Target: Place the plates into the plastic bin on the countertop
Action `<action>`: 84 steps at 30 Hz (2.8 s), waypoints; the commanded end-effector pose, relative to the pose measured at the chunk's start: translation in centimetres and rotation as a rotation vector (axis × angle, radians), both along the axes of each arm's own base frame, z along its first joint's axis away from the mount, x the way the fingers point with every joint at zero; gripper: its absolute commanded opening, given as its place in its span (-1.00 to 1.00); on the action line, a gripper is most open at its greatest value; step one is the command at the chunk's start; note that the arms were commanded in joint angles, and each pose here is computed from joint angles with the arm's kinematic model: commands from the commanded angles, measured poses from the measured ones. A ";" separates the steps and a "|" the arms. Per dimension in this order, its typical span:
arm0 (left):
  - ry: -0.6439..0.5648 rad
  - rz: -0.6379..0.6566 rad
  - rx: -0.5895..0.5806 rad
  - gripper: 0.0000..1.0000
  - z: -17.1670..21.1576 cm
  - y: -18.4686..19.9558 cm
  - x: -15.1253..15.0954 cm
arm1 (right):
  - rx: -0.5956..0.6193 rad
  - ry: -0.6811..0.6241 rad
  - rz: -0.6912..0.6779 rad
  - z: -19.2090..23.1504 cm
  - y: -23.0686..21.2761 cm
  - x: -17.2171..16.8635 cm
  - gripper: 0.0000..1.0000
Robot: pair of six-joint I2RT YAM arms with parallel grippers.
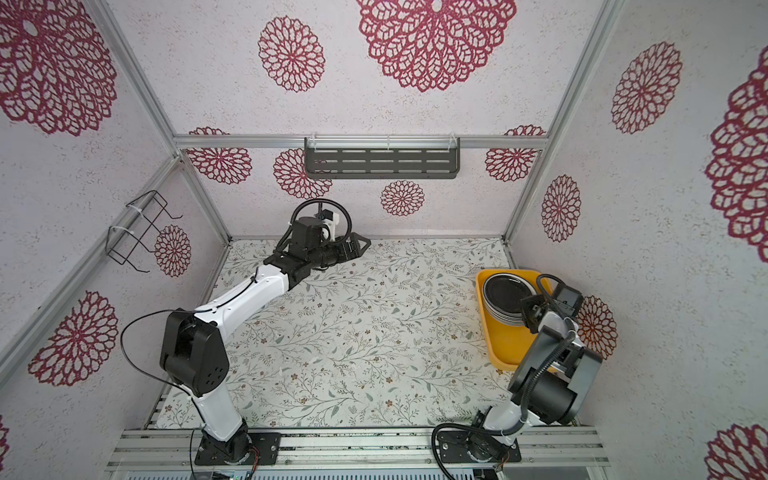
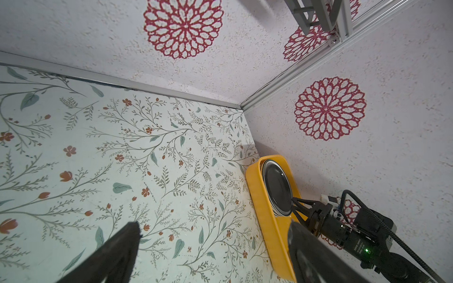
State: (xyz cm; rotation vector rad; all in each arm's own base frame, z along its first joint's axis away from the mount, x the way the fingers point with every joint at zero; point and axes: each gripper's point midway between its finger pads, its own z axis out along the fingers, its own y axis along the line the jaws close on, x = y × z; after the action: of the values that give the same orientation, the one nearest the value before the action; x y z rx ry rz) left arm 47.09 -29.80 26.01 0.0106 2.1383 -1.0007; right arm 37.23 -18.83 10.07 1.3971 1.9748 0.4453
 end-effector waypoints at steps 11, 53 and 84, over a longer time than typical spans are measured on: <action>-0.019 -0.009 -0.005 0.94 0.8 -0.6 0.5 | -0.118 -0.060 0.025 4.7 -0.8 0.4 0.68; -0.191 0.603 0.160 0.94 2.4 23.5 -1.7 | -0.653 -0.313 0.527 17.9 20.4 10.3 0.98; -0.384 1.030 0.730 0.94 -10.2 38.6 -11.4 | -1.095 -0.114 0.509 3.8 18.8 1.1 0.98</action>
State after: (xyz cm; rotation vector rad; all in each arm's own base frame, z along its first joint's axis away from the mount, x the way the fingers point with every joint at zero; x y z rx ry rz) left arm 34.45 8.55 12.85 -0.4969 1.7899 0.3602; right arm 37.15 0.45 11.59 0.1824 2.0237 -0.2963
